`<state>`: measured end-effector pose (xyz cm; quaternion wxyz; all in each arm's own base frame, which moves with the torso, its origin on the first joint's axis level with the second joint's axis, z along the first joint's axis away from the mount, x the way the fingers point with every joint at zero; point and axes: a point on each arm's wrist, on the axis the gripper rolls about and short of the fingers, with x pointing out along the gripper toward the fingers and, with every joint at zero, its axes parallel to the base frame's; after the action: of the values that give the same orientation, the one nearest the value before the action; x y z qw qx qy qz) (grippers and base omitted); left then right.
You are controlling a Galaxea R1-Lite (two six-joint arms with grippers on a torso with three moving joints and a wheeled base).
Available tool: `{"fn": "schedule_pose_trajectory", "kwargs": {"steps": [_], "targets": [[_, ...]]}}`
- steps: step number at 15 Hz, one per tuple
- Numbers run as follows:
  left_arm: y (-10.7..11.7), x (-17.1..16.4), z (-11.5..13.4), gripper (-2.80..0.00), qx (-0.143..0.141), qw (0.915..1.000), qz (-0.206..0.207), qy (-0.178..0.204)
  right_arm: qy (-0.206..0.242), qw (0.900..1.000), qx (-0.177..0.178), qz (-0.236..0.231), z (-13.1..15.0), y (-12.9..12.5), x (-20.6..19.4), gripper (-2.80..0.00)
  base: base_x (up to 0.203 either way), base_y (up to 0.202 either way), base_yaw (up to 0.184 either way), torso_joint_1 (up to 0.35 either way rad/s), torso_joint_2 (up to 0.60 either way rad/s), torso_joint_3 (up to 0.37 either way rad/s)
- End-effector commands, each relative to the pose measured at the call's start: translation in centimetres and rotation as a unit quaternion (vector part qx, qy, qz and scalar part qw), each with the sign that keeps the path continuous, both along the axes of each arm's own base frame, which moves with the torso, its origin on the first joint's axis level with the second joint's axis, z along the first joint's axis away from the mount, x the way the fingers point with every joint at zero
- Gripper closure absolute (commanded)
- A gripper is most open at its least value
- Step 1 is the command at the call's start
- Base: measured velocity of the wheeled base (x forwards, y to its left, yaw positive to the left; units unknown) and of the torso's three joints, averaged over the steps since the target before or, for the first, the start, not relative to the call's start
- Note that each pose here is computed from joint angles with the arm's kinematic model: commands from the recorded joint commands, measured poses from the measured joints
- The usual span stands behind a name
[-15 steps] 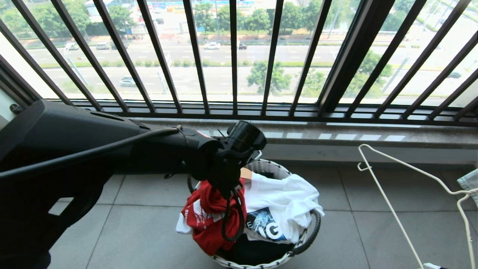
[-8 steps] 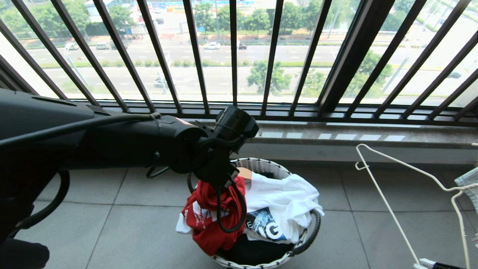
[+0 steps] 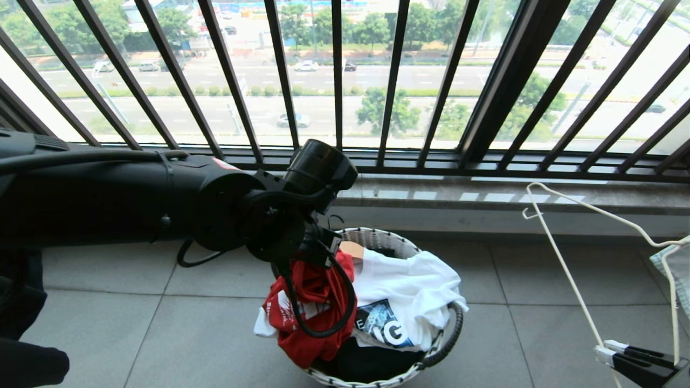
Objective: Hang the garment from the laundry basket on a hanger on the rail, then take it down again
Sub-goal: Pick up clothes from the basket
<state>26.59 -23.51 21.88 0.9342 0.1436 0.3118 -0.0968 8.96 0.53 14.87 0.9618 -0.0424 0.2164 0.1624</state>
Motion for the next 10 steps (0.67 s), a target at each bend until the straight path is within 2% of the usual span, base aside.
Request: {"fn": "schedule_pose_trajectory", "kwargs": {"steps": [1, 4, 7, 10], "targets": [[0.1, -0.1, 0.6, 0.00, -0.007, 0.9999, 0.002, -0.006, 0.001, 1.000, 0.000, 0.002, 0.0, 0.0, 0.1, 0.00, 0.000, 0.000, 0.000, 0.000, 0.00, 0.000], [0.2, -0.2, 1.2, 0.00, -0.016, 0.9998, 0.003, -0.014, 0.004, 1.000, 0.003, 0.000, 0.2, 0.0, 0.5, 0.00, 0.000, 0.000, 0.000, 0.001, 0.00, 0.012], [-0.2, 0.2, 0.6, 0.00, -0.010, 0.9999, 0.002, -0.008, 0.005, 1.000, 0.004, -0.001, 0.2, 0.0, 0.5, 0.00, 0.000, 0.000, 0.000, 0.001, 0.00, 0.147], [-0.5, 1.5, 0.5, 0.00, -0.032, 0.9989, 0.011, -0.034, 0.007, 1.000, 0.006, -0.002, 0.1, 0.0, 0.4, 0.00, 0.000, 0.000, 0.000, 0.003, 0.00, 0.189]]}}
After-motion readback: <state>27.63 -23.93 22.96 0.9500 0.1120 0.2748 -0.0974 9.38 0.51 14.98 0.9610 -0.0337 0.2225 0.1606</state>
